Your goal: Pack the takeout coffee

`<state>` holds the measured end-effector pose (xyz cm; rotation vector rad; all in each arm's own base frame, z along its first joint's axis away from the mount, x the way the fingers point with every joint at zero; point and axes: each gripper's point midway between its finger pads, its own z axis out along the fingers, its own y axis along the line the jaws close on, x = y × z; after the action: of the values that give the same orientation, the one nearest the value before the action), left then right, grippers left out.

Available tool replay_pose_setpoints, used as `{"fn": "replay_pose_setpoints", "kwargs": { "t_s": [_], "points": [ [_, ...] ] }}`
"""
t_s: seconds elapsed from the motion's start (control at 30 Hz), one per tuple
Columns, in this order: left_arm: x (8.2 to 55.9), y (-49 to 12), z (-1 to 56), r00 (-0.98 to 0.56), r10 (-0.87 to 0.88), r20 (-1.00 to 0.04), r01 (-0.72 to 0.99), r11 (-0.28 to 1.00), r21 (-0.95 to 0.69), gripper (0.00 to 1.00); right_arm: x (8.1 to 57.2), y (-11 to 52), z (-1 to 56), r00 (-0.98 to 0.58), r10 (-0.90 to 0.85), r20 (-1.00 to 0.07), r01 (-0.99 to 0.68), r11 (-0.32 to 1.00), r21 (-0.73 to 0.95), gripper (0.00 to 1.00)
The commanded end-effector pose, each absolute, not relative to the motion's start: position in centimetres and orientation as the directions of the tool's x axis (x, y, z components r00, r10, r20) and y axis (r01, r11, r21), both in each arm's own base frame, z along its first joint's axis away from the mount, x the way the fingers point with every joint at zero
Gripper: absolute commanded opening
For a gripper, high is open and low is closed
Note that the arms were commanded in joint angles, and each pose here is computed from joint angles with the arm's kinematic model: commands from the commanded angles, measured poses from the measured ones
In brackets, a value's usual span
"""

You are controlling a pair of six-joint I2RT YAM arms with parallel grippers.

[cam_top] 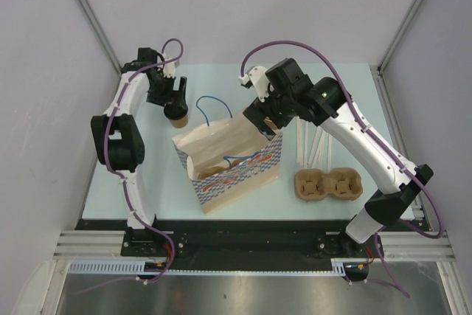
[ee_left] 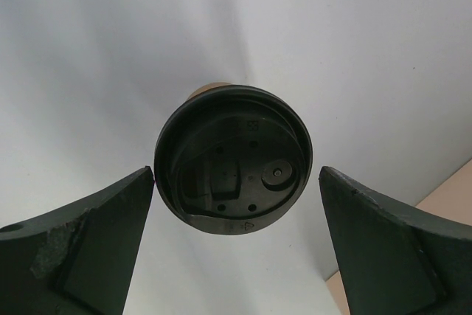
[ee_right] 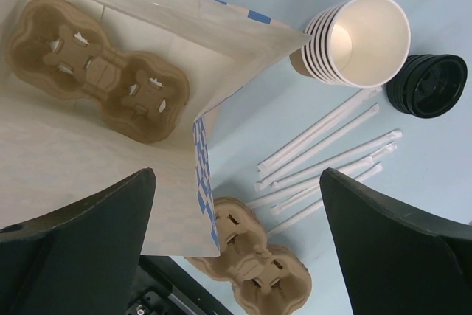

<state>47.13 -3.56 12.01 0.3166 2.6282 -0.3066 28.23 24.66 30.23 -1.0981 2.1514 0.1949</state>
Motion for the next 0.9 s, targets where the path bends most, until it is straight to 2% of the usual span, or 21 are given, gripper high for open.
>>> {"fn": "replay_pose_setpoints", "kwargs": {
  "t_s": [0.0, 0.87],
  "points": [
    [48.2, -4.1, 13.1, -0.837, 0.181, -0.517, 0.308, 0.936, -0.171, 0.99, 28.7, 24.8, 31.7, -0.379, -0.636, -0.672, -0.751, 0.636, -0.178, 1.0],
    [49.2, -3.3, 12.4, -0.842, 0.166, -0.513, 0.269, 0.954, -0.132, 0.99, 29.7, 24.6, 31.8, -0.389, -0.633, -0.669, -0.758, 0.633, -0.158, 1.0]
  ]
}}
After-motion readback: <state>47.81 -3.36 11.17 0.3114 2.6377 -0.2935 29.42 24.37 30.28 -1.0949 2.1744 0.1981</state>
